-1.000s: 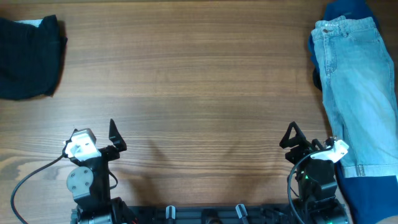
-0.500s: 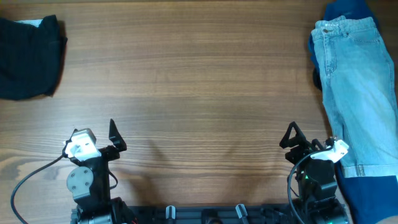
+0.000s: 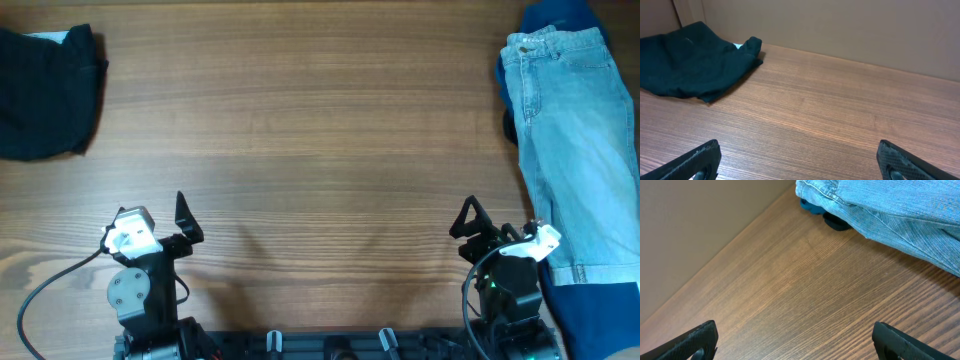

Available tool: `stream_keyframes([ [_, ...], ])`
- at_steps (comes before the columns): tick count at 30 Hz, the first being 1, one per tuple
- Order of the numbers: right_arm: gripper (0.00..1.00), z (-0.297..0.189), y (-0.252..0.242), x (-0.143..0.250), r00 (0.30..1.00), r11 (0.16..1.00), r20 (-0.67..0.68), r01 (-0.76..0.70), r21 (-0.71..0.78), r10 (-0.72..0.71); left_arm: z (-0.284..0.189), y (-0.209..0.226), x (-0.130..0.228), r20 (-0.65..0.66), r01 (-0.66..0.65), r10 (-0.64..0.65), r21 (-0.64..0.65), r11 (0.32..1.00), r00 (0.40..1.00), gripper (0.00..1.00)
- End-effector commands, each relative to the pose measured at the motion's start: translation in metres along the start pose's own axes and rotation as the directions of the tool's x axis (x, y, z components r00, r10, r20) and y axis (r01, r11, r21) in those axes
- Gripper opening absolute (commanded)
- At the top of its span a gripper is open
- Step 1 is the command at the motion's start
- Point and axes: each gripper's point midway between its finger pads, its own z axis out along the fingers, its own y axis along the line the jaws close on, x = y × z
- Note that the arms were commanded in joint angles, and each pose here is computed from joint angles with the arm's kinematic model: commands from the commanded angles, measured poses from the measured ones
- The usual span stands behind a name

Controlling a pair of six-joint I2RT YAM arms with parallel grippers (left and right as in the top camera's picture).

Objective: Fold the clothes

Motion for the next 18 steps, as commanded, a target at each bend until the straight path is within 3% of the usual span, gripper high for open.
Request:
stream_keyframes([
  [1, 1.0, -0.0005, 0.0008, -0.0018, 1.0, 1.0, 0.009, -0.01, -0.007, 0.01, 0.0001, 0.0022, -0.0001, 0.009, -0.01, 0.01, -0.013, 1.0, 1.0, 1.0],
  [18, 1.0, -0.0009, -0.0062, -0.01, 0.998, 0.999, 0.056, -0.012, 0.034, 0.01, 0.0001, 0.0022, -0.0001, 0.009, -0.01, 0.01, -0.013, 1.0, 1.0, 1.0],
])
